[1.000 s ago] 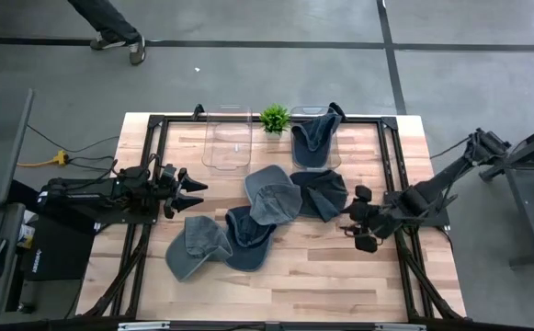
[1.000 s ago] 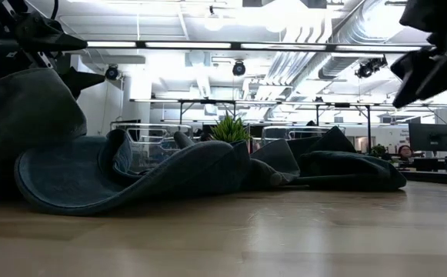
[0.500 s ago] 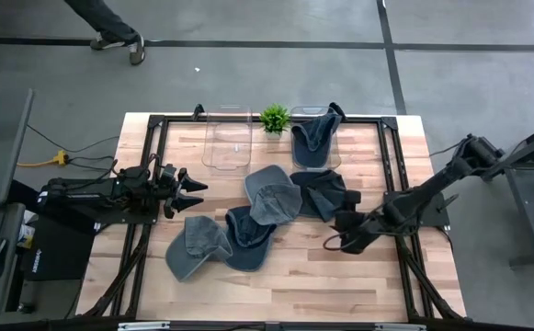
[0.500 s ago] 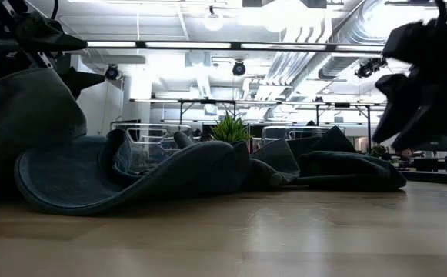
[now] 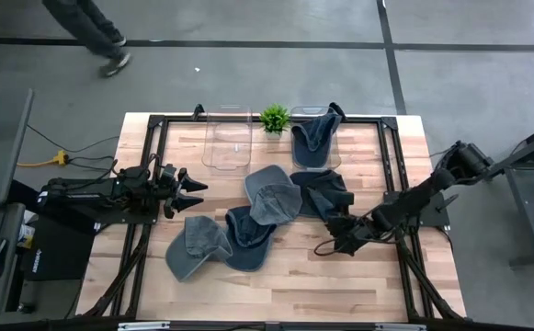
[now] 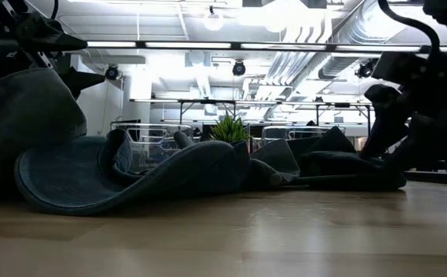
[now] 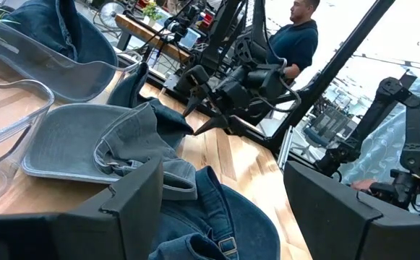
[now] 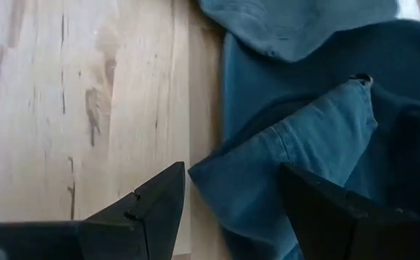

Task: Pick & Place hat
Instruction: Put the right blue cap into the right transparent bin

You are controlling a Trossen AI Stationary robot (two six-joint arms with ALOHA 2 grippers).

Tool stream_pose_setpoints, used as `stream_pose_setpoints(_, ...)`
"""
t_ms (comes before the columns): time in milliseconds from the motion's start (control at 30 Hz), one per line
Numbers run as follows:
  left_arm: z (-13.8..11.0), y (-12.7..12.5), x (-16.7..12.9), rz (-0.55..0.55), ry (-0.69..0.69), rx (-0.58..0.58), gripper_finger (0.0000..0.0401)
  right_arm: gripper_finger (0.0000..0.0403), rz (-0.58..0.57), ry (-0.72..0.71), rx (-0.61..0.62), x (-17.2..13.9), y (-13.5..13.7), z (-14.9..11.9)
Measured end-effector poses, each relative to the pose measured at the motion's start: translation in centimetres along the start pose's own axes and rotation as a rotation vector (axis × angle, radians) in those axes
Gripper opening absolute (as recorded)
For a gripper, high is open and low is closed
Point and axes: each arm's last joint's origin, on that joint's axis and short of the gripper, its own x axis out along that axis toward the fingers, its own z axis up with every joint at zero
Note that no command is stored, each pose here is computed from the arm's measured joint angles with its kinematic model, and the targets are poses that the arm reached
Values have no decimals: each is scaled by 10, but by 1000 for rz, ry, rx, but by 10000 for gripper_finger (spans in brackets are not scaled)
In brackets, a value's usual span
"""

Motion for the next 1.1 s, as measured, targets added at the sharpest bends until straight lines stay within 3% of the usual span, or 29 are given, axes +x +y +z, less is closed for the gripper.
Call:
stream_pose_setpoints(233, 0, 0, 0, 0, 0, 0, 266, 218, -3, 1, -110, 12, 9, -1)
stream_pose_setpoints(467, 0, 0, 0, 0, 0, 0, 266, 215, -58, -22, -126, 18, 11, 0)
stream_pose_setpoints(933, 0, 0, 0, 0, 0, 0, 266, 169, -52, -10, -97, 28, 13, -1)
stream_pose_setpoints(1100, 0, 0, 0, 0, 1, 0, 266, 146, -44, 0, -27, 29, 12, -1)
